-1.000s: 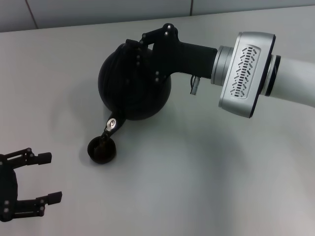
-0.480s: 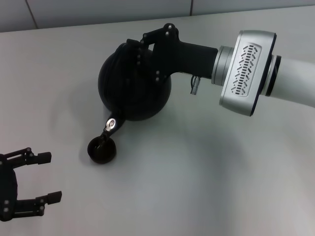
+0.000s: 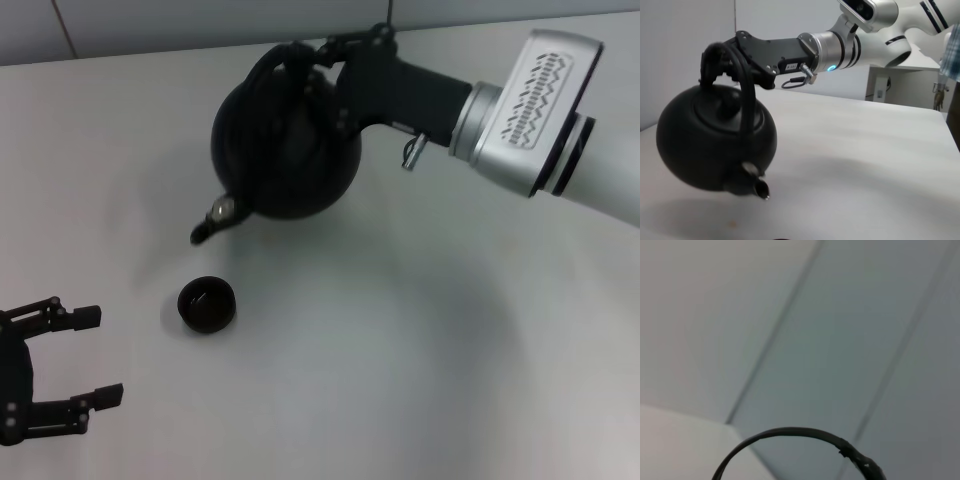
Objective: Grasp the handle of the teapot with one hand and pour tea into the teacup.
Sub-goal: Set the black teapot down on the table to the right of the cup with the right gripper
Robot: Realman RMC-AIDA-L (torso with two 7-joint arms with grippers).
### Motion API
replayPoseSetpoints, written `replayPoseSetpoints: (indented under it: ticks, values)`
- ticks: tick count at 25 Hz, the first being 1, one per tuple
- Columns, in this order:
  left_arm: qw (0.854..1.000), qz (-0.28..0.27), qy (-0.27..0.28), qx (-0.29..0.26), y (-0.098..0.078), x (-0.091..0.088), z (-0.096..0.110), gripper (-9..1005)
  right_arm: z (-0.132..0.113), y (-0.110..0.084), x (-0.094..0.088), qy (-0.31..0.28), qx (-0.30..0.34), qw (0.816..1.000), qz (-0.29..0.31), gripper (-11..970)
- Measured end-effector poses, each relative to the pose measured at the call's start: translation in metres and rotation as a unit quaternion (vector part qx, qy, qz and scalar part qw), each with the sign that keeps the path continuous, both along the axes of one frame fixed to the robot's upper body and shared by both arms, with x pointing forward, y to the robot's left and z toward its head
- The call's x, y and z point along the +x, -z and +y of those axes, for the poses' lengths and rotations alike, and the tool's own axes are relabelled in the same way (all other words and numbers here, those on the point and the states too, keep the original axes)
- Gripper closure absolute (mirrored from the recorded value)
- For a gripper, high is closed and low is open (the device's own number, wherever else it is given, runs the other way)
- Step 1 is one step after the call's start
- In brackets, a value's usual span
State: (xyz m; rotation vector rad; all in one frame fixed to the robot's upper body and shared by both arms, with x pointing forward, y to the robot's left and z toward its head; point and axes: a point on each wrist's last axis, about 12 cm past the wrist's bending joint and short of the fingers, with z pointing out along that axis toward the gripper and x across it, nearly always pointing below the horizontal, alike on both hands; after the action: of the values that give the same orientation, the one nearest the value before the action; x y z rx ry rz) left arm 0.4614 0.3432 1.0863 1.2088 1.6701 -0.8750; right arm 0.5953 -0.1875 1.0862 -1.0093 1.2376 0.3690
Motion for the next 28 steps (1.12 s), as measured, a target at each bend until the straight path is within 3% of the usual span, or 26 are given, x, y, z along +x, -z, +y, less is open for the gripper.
replayPoseSetpoints:
  ticks: [8,11,15,21,28]
  values:
    - [1.0,-0.003,-0.005,0.0,-0.001,0.001,0.001,160,-0.028,-0.002,0.0,0.09,0.168,0.977,0.093,874]
    - [1.0,-0.003,-0.007,0.002,0.0,0.002,0.001,160,-0.039,-0.001,0.0,0.106,0.232,0.955,0.151,874]
    - [1.0,-0.004,-0.007,0.002,0.0,0.003,0.0,160,-0.047,0.002,-0.001,0.121,0.25,0.946,0.167,874]
    - [1.0,-0.005,-0.007,0.001,0.0,0.003,-0.001,160,-0.059,0.018,-0.002,0.176,0.222,0.94,0.19,873]
    - [1.0,-0.005,-0.007,0.0,0.0,0.003,-0.002,159,-0.063,0.027,-0.003,0.196,0.21,0.935,0.206,873]
